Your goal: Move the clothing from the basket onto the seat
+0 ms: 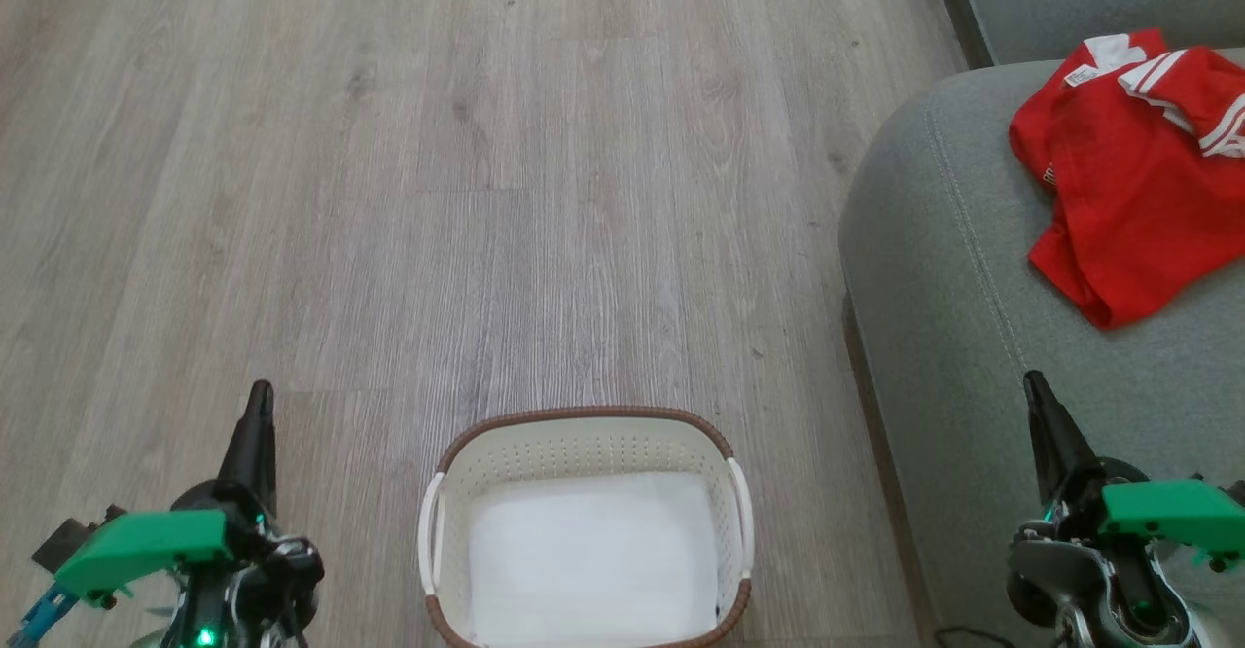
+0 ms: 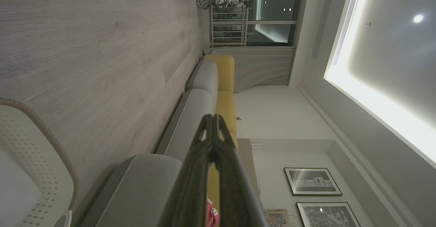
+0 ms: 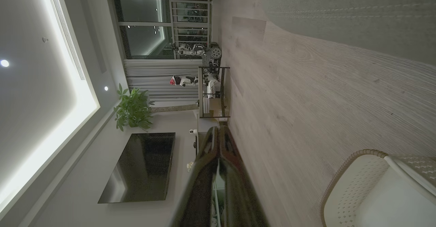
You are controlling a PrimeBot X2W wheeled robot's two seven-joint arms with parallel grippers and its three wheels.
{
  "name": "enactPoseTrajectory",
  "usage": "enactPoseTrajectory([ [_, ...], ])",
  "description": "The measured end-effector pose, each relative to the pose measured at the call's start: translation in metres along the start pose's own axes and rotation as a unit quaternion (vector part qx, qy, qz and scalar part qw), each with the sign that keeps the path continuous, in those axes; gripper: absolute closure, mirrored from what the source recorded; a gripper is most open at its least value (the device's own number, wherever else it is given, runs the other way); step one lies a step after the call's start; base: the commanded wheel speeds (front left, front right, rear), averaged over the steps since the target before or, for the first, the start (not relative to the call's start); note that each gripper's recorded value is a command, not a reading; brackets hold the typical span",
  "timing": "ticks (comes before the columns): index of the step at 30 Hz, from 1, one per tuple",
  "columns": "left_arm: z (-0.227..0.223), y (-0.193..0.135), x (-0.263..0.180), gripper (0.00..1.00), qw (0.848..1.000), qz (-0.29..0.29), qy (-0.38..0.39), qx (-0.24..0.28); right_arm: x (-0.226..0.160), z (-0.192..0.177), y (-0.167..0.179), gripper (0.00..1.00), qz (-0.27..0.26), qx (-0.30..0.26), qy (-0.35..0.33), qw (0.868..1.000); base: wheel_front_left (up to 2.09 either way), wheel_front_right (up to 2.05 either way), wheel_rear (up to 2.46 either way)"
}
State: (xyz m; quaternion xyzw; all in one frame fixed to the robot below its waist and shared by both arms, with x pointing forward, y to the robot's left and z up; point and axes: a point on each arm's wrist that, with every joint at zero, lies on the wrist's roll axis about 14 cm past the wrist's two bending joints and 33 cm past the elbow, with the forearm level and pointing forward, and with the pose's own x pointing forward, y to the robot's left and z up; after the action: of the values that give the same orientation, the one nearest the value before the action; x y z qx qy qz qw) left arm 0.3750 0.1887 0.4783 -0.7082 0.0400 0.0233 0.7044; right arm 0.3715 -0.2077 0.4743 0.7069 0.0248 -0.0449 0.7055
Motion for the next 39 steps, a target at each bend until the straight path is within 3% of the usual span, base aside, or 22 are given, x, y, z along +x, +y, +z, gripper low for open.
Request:
enactPoseTrajectory([
  [39,0.0,0.0,0.0,1.0,1.0,0.0,0.0,0.0,0.0,-0.0001,0.0001,1.0,0.0,0.0,0.0,1.0,0.0,0.0,0.0],
])
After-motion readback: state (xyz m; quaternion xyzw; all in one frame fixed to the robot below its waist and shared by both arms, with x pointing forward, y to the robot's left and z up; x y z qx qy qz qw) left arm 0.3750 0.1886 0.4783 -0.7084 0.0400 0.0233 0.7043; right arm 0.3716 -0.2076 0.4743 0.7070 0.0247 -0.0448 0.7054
